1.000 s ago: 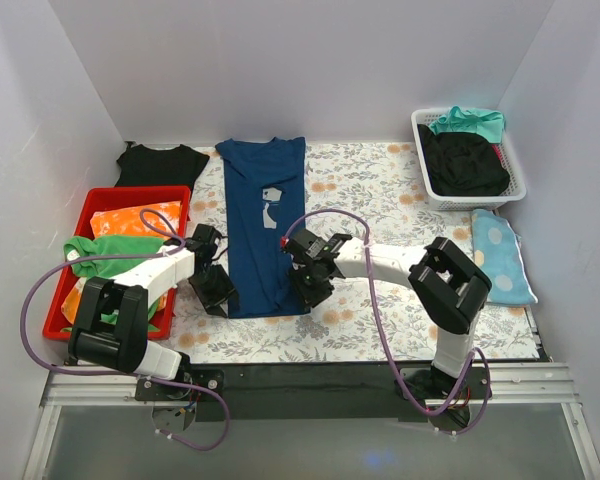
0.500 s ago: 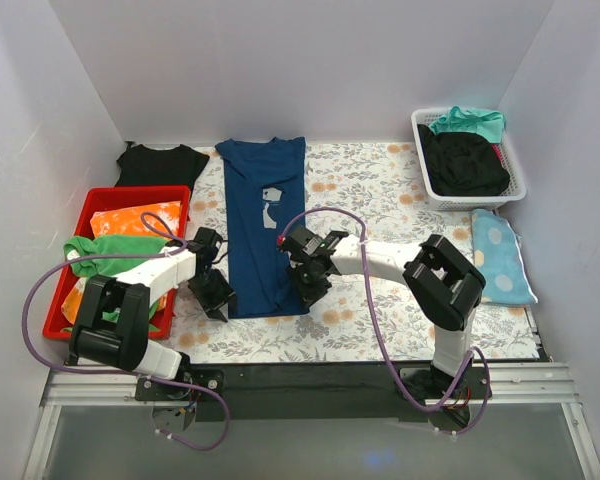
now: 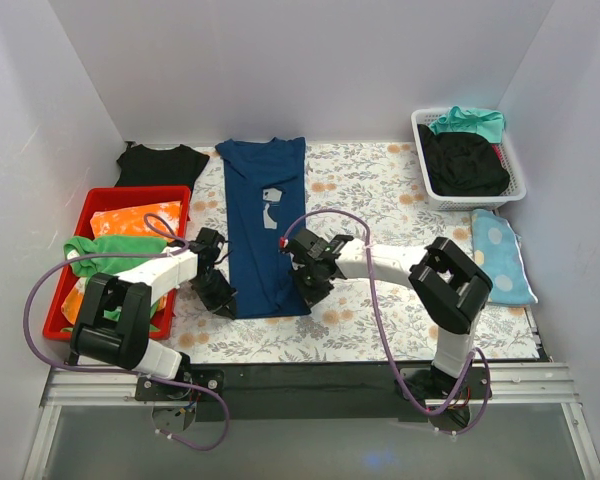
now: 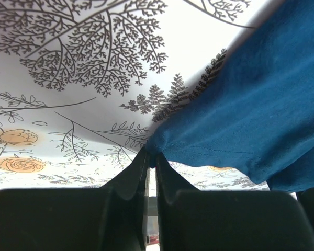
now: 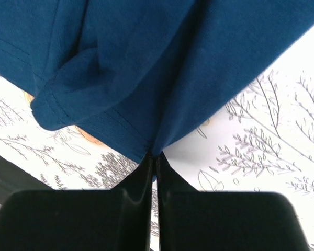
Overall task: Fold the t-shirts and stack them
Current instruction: Grab the bottom of the folded rectangular tshirt with both arms
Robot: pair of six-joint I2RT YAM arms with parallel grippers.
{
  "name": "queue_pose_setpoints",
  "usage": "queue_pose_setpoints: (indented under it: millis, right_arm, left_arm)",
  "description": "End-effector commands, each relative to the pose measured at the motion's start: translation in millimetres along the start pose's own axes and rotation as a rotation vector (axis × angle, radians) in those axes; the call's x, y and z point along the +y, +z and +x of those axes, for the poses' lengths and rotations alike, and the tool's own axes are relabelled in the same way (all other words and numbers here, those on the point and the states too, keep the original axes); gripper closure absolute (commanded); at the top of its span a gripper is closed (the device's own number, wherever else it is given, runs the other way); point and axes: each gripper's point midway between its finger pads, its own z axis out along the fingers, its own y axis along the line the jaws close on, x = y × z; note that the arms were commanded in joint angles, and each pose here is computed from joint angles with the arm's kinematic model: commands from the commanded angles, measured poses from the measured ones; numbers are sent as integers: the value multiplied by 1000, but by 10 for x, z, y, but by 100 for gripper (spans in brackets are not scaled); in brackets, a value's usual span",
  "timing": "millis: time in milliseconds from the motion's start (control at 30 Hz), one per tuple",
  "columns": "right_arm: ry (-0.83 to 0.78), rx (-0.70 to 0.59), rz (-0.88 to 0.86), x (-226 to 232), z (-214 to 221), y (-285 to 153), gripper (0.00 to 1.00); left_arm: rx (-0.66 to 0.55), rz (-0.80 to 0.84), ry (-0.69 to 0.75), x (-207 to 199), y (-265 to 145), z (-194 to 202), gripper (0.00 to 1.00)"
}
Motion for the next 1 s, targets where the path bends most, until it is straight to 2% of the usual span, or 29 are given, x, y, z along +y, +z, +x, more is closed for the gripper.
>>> queue_pose_setpoints:
  millis: [0,267,467,733,967]
  right_arm:
    - [-9,101,117,-303,449,-3,99]
    - [-14,86,115,-315,528,-140,99]
    - [-22,61,102,-288,503,-215,99]
    - [-38,-70,67,-78,14,-455,99]
    - [-26,-223,127,-88,-479,-802,99]
  left_arm:
    - [-49,-3,9,29,7,-39,100]
    - [-73,31,11,11,-109,4,100]
    - [-127,102,25,-157,-320,2,100]
    - [-216,197,40,-449,-612,-99,100]
    - [-342,230,20,-633,-926,-345,100]
